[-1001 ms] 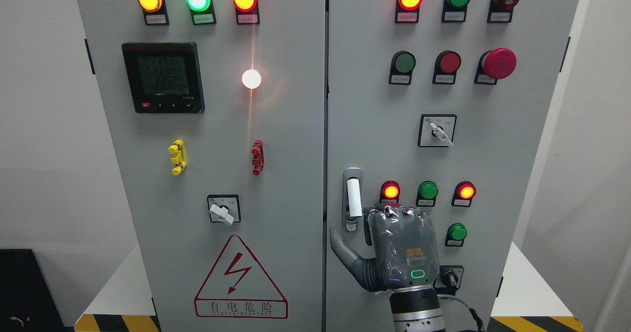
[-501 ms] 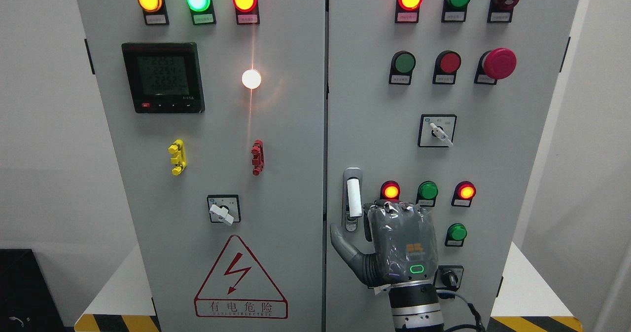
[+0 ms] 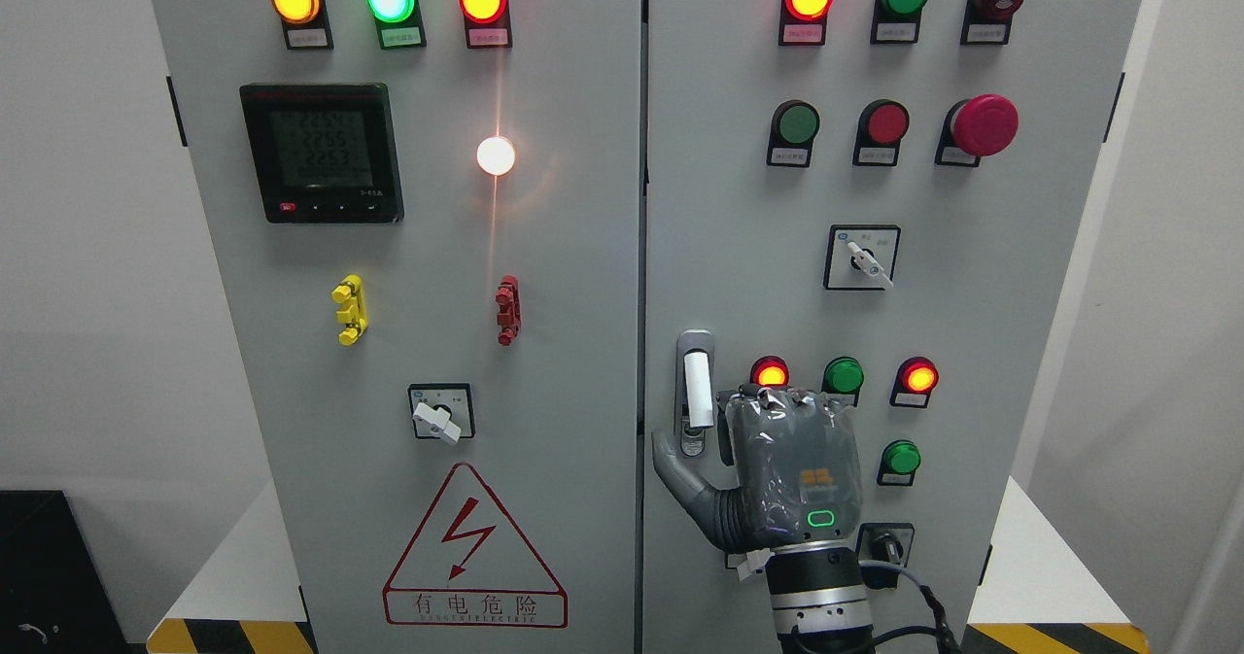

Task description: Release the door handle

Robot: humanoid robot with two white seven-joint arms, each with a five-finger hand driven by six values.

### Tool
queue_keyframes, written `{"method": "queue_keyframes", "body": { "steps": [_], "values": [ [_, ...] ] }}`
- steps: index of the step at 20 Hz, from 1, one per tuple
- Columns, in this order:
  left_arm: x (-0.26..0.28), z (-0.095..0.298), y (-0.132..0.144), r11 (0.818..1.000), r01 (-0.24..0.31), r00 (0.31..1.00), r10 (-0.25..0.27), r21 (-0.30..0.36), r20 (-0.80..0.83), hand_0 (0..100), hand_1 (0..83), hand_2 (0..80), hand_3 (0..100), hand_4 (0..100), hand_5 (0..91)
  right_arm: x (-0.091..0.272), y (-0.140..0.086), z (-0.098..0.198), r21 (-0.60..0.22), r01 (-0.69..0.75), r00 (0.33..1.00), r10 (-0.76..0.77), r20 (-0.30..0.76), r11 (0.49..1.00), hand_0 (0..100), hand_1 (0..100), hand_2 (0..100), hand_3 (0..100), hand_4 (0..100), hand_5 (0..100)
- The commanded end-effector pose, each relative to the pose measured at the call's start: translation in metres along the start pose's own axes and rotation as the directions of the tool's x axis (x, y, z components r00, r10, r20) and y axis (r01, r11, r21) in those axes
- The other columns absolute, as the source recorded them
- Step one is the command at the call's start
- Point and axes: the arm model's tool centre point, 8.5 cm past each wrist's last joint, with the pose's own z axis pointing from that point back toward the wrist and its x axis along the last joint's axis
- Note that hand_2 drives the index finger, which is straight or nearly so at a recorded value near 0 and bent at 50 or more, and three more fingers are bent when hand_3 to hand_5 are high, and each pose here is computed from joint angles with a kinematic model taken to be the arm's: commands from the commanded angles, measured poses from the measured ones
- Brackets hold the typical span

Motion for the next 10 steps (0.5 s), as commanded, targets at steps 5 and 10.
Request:
{"method": "queue_keyframes", "body": {
  "steps": [5,10],
  "values": [
    [-0.0060,0.0007,0.0001,1.000,-0.002,1.000,0.002,0.000,-0.011,12,55.6,0.0,0,0,0.0,-0.0067,0.0033,-0.0023,0.008,-0.002,1.000,0.002,-0.021,1.000,28,32,92,100,98,100],
    [-0.0049,0.0006,0.0001,1.000,-0.001,1.000,0.001,0.000,-0.008,12,55.6,0.0,0,0,0.0,-0.0074,0.0018,-0.0049,0.003,-0.003,1.000,0.003,-0.021,1.000,28,32,92,100,98,100]
  ]
}}
